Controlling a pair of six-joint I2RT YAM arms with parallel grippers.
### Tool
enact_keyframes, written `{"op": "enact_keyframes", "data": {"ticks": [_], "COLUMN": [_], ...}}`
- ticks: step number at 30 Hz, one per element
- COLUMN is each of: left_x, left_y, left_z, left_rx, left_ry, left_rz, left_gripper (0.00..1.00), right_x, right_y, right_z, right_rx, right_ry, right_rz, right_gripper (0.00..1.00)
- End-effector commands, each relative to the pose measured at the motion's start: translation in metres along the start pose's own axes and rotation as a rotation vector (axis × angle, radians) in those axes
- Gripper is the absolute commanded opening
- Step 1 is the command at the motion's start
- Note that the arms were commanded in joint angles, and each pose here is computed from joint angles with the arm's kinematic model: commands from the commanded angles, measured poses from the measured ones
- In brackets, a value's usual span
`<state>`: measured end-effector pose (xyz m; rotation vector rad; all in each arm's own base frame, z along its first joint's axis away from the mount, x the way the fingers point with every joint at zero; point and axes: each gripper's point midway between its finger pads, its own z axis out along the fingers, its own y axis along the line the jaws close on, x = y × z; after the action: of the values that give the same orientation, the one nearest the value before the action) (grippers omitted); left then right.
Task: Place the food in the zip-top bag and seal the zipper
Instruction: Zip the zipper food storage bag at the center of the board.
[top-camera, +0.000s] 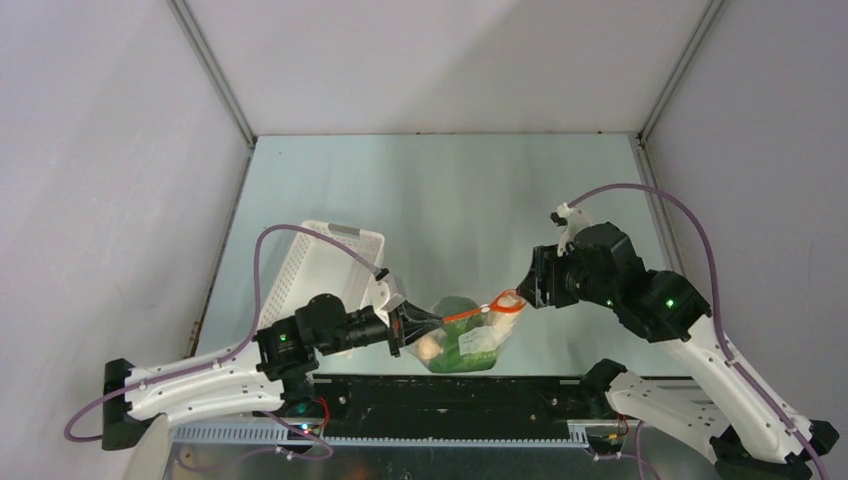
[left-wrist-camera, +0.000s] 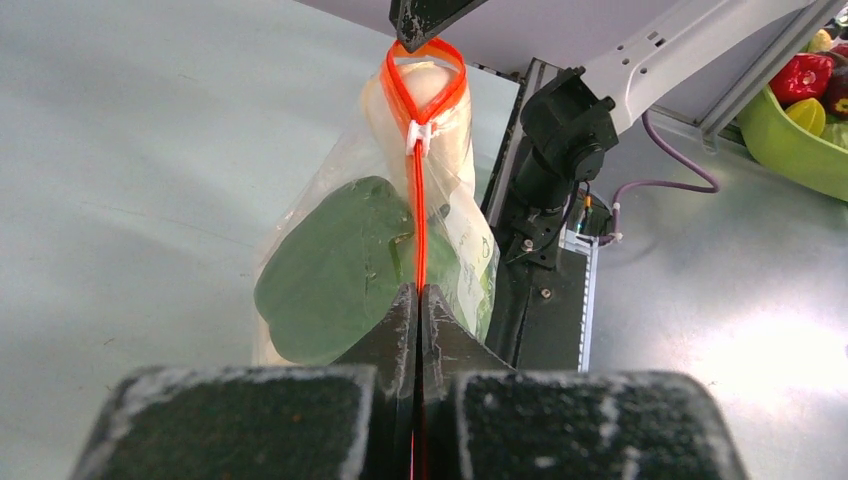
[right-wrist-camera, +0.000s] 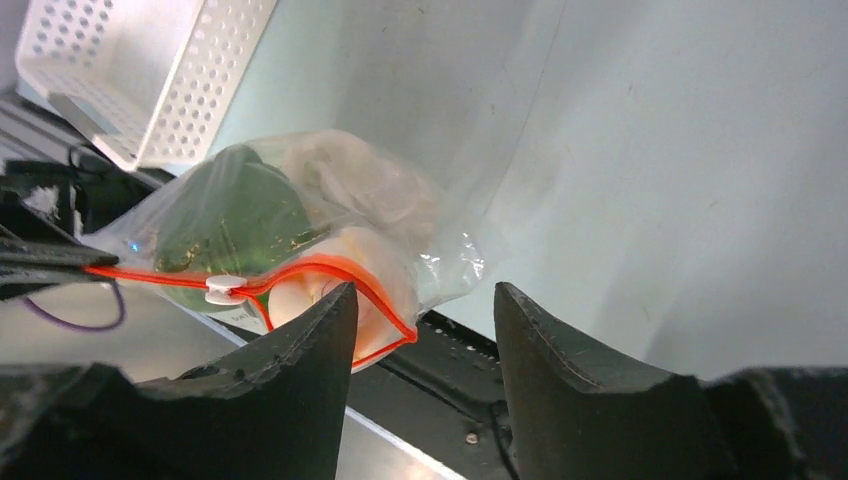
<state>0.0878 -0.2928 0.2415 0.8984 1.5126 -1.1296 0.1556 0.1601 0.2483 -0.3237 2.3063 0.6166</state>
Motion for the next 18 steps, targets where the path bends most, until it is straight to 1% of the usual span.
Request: {"op": "enact_keyframes", "data": {"ticks": [1, 2, 3, 8, 9, 10, 12, 17, 18], "left_x": [-0.01, -0.01, -0.01, -0.01, -0.009, -0.01, -0.009, -0.008, -0.008], "left_y": [-0.006, -0.005, -0.005, -0.006, -0.006, -0.007, -0.007, -0.006, -0.006], "left_z": [-0.001, -0.001, -0.001, -0.001, -0.002, -0.002, -0.002, -0.003, -0.004], "left_rx": [0.033, 0.033, 0.033, 0.038, 0.039, 0.04, 0.041, 0.037, 0.036], "left_ry": [-0.05, -0.05, -0.049, -0.053, -0.052, -0.055, -0.055, -0.05, -0.052], "left_rz": [0.023, 0.024, 0.025, 0.022, 0.022, 0.023, 0.023, 0.02, 0.019], "left_gripper": [0.0, 0.0, 0.0, 0.0, 0.0, 0.0, 0.0, 0.0, 0.0], "right_x": [0.006, 0.007, 0.012, 0.025, 0.026, 0.029, 0.031, 0.041, 0.045], "right_y": [0.006, 0.007, 0.012, 0.023, 0.025, 0.026, 0.028, 0.028, 0.028], "right_z": [-0.005, -0.004, -0.003, 0.004, 0.004, 0.007, 0.011, 0.017, 0.017], "right_rx": [-0.027, -0.035, -0.06, -0.138, -0.153, -0.16, -0.174, -0.191, -0.194], "right_ry": [0.008, 0.016, 0.04, 0.092, 0.098, 0.102, 0.112, 0.152, 0.162], "right_rz": [0.16, 0.169, 0.179, 0.217, 0.23, 0.236, 0.256, 0.295, 0.296], "right_gripper": [0.55, 0.53, 0.49, 0.43, 0.4, 0.35, 0.29, 0.3, 0.32]}}
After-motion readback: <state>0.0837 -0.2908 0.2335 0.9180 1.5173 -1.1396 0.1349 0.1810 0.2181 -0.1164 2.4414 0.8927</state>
